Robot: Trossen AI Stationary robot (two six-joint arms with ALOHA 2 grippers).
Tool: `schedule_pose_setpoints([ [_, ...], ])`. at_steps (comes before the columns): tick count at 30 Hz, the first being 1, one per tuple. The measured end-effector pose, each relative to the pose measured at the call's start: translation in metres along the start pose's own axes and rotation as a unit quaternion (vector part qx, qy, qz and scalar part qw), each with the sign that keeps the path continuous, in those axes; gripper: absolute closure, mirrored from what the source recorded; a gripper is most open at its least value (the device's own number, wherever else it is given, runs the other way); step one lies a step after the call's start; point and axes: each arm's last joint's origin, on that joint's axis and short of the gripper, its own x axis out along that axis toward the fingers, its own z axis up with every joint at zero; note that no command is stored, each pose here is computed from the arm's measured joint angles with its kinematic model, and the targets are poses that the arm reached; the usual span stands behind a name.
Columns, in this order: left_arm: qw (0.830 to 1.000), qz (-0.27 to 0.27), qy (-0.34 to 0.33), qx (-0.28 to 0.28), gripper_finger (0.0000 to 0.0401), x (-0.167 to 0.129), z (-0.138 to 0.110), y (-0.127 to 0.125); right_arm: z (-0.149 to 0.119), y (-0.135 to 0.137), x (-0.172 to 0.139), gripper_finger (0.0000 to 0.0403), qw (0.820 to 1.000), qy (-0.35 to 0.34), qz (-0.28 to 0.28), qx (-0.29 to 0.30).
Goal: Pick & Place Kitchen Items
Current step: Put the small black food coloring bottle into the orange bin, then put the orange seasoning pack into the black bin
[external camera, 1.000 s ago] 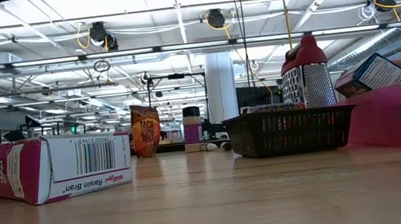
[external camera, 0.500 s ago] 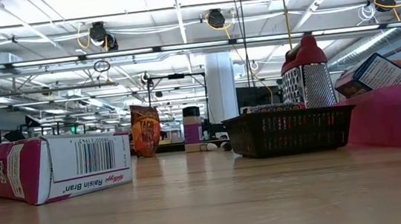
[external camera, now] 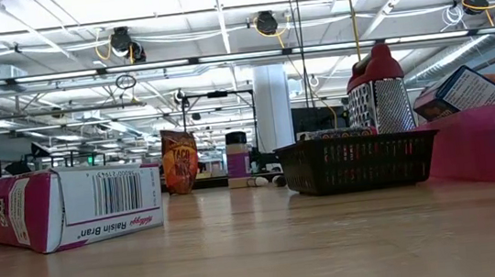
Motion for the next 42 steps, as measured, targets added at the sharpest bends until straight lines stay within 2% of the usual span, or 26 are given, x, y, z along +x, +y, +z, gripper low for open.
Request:
schedule_pose_setpoints([
  [15,0.999,0.004,-0.041,-0.015,0.0272,0.000,0.002,0.001,0.000,0.000,0.000,0.0348,1.000,0.000,0.000,0.000],
  [26,0.993,0.004,-0.112,0.026,0.0261,-0.004,0.013,0.000,0.000,0.000,0.000,0.0348,1.000,0.000,0.000,0.000],
  [37,0.970,0.022,-0.228,0.076,0.0260,-0.020,0.041,0.003,0.000,0.000,0.000,0.0348,1.000,0.000,0.000,0.008],
  [42,0.947,0.045,-0.307,0.077,0.0260,-0.033,0.062,0.008,0.000,0.000,0.000,0.0348,1.000,0.000,0.000,0.007],
])
